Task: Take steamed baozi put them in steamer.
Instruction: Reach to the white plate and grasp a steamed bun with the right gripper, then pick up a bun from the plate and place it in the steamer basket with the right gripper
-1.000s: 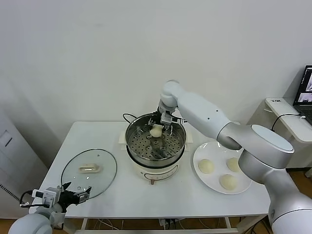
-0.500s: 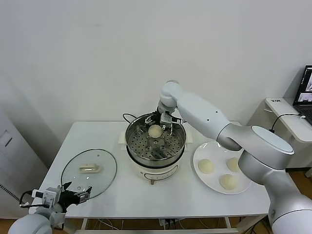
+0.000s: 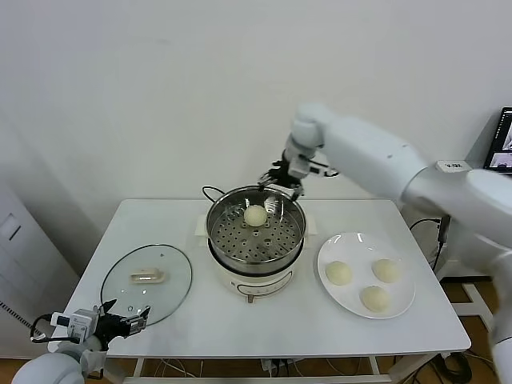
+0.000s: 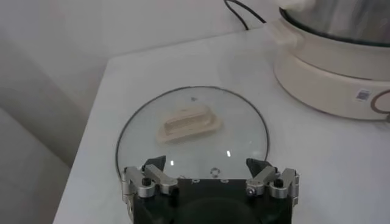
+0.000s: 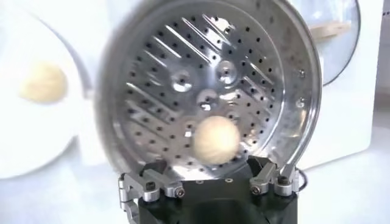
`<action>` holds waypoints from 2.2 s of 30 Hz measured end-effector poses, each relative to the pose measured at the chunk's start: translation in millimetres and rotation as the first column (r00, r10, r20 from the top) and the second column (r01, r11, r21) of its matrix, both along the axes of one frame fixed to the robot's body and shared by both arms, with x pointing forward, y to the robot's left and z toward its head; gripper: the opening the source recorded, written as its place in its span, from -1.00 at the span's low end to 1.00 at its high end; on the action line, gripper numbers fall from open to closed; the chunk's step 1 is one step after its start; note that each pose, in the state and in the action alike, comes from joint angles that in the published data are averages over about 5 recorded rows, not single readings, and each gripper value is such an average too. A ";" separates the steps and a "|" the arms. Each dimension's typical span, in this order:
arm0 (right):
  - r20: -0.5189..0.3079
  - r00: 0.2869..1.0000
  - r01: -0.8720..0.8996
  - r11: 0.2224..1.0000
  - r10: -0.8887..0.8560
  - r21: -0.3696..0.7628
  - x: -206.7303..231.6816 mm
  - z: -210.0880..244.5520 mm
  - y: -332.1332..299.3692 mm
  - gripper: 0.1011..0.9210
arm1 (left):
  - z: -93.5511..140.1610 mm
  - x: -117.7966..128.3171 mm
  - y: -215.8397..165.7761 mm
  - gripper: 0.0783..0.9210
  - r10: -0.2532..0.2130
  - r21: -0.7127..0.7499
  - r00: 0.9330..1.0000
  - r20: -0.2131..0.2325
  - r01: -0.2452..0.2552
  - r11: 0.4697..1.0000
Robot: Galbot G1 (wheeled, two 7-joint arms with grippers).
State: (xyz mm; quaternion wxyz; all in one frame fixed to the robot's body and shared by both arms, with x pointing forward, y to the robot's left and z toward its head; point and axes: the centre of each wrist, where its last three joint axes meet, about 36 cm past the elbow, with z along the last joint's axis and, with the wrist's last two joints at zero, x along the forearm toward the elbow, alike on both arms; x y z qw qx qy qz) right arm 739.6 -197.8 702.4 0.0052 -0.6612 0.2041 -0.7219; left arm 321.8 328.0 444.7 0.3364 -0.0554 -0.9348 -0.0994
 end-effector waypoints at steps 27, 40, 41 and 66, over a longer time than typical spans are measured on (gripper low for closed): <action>-0.347 0.529 0.810 0.582 -0.775 -0.064 -45.9 -134.0 -156.3 0.76 | 0.8 1.3 3.3 0.77 0.014 -0.007 1.000 0.003 -0.014 1.000; -0.386 0.424 0.854 0.503 -0.819 -0.129 -54.8 -207.0 -158.2 0.76 | 1.4 -0.1 3.0 0.77 0.010 -0.006 1.000 0.000 -0.010 1.000; -0.386 0.421 0.856 0.500 -0.821 -0.131 -55.3 -211.2 -158.0 0.76 | 1.3 -0.3 3.0 0.77 0.010 -0.006 1.000 -0.001 -0.010 1.000; -0.370 0.367 0.887 0.441 -0.853 -0.138 -61.9 -249.3 -163.8 -0.09 | 3.2 -2.8 0.5 0.77 0.003 -0.005 1.000 -0.003 -0.003 1.000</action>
